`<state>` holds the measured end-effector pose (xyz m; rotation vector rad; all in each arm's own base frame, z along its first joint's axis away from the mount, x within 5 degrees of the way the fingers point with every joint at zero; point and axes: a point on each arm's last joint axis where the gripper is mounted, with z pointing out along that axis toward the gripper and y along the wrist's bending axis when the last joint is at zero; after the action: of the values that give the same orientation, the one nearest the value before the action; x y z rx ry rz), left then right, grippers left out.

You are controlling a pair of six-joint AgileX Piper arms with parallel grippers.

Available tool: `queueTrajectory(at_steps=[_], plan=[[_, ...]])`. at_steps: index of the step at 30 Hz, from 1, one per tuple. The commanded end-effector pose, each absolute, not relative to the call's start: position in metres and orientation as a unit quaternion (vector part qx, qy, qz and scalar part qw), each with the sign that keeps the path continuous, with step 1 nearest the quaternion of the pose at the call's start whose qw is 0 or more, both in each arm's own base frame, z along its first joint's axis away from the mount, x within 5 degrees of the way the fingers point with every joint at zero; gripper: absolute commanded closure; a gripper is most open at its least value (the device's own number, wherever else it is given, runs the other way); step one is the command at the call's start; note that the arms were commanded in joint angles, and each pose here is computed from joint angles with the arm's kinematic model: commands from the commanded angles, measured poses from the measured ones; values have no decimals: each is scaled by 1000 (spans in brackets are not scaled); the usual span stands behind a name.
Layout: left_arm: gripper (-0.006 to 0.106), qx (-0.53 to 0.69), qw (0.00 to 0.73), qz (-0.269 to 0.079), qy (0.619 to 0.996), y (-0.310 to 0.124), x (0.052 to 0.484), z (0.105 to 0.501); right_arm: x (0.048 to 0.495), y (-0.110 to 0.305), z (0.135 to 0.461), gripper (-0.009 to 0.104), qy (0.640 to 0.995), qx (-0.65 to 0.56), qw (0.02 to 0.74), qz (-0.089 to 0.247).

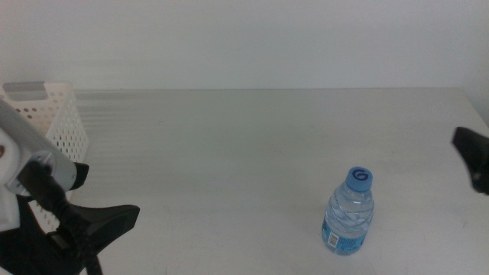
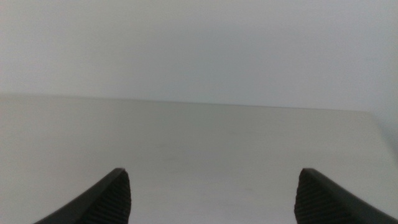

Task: Use arms to grab the bottles and put them into the dustbin to the left of the table.

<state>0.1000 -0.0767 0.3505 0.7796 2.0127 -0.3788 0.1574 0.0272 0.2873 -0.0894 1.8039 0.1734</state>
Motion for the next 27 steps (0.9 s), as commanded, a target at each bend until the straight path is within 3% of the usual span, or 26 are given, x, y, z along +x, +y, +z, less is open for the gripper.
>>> queueTrajectory(at_steps=[1, 7, 10, 16, 22, 27], plan=[[24, 301, 494, -171, 797, -78, 101, 364, 161, 37, 303, 21, 740, -72, 663, 88], [24, 301, 494, -171, 797, -78, 101, 364, 152, 45, 275, 21, 703, -90, 695, 122], [24, 301, 494, -171, 797, -78, 101, 364, 145, 45, 258, 21, 699, -89, 696, 134], [24, 301, 494, -171, 797, -78, 101, 364, 129, 52, 231, 21, 691, -116, 688, 189], [24, 301, 494, -171, 797, -78, 101, 364, 112, 53, 206, 21, 691, -141, 680, 202], [24, 301, 495, -170, 797, -78, 101, 364, 109, 54, 204, 21, 676, -175, 691, 185]])
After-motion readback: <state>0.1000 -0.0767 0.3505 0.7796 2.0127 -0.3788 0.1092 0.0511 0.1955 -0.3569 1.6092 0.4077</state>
